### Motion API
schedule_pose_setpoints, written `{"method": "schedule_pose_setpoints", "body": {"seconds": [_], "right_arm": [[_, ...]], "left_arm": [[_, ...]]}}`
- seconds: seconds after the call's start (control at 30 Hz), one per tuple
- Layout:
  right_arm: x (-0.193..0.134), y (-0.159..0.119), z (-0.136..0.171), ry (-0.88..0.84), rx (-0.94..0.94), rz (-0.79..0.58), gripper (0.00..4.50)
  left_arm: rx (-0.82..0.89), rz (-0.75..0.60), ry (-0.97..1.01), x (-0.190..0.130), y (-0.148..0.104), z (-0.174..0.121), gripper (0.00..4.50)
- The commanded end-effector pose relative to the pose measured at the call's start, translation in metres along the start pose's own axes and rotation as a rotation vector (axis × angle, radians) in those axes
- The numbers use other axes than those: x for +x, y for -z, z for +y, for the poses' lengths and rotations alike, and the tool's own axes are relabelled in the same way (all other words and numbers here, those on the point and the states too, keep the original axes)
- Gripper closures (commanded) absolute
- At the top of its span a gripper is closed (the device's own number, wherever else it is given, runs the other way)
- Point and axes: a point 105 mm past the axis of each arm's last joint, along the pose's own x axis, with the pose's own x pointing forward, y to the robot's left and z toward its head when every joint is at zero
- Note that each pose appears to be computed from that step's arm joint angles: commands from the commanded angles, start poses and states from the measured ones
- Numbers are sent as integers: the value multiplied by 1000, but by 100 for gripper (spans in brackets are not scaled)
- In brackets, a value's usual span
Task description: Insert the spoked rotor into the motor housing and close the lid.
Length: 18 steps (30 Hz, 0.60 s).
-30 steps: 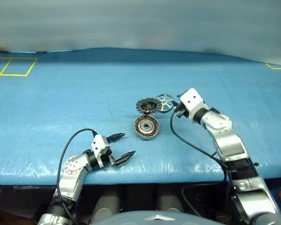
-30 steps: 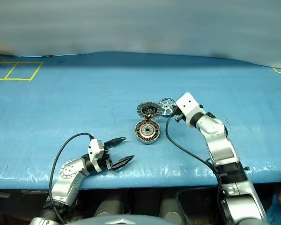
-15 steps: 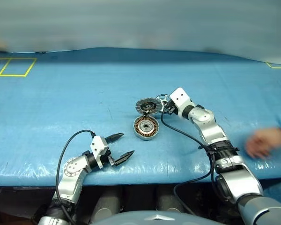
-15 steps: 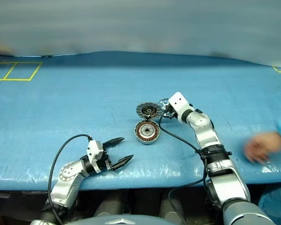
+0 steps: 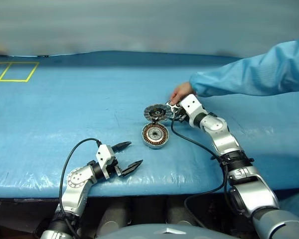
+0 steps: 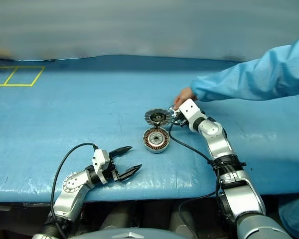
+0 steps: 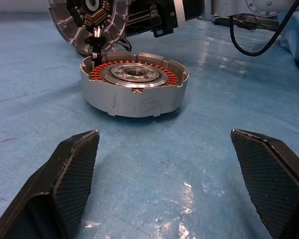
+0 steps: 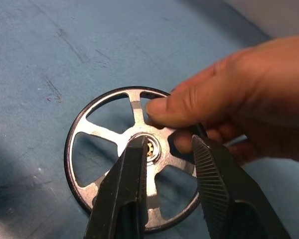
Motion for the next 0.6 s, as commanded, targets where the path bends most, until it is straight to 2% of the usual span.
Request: {"method": "schedule_pose_setpoints", "body": {"seconds": [0.03, 0.6], "right_arm": [[-1, 6, 3, -9, 18, 11, 300], [-2, 9, -2, 10, 17, 17, 300]], "left_arm": [[27, -9, 9, 1, -5, -1, 0], [30, -7, 6, 1, -5, 1, 0]]}}
